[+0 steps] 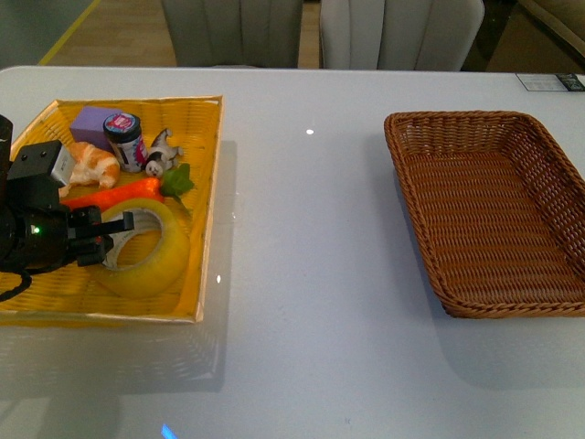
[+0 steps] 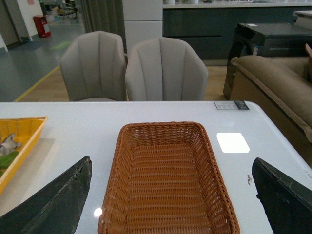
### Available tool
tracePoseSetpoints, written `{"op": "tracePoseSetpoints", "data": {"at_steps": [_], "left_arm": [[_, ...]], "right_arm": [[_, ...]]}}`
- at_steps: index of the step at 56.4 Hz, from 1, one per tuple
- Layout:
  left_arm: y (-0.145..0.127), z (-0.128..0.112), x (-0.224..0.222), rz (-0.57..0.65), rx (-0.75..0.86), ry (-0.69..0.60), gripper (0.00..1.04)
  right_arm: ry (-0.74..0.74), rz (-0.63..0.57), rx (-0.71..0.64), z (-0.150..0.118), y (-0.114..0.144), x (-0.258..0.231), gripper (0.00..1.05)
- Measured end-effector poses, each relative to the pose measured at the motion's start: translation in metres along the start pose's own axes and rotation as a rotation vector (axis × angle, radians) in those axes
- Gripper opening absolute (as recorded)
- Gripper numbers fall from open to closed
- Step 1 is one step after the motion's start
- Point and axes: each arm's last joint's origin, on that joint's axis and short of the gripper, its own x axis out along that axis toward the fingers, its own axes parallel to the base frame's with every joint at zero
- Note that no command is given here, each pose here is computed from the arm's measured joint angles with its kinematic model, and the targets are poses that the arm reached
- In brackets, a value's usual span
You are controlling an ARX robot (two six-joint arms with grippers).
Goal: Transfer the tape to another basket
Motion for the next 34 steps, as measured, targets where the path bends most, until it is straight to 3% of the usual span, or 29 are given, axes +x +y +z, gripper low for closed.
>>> {"op": "tracePoseSetpoints", "data": {"at_steps": [8, 17, 26, 34], "left_arm": [[-0.002, 0.001, -0.019, -0.036, -0.033, -0.018, 0.16], [-0.013, 0.02, -0.046, -0.082, -0.057, -0.088, 0.16], [-0.044, 0.045, -0.081, -0.151, -0.049, -0.174, 0.15], [-0.08, 0.052, -0.101, -0.226, -0.019, -0.192, 0.15]], "right_arm": [[0.0, 0.0, 0.0, 0.0, 0.0, 0.0, 0.96], [0.0, 0.0, 0.0, 0.0, 0.0, 0.0, 0.96], [0.0, 0.0, 0.0, 0.0, 0.0, 0.0, 0.96], [0.0, 0.0, 0.0, 0.0, 0.0, 0.0, 0.96]]}}
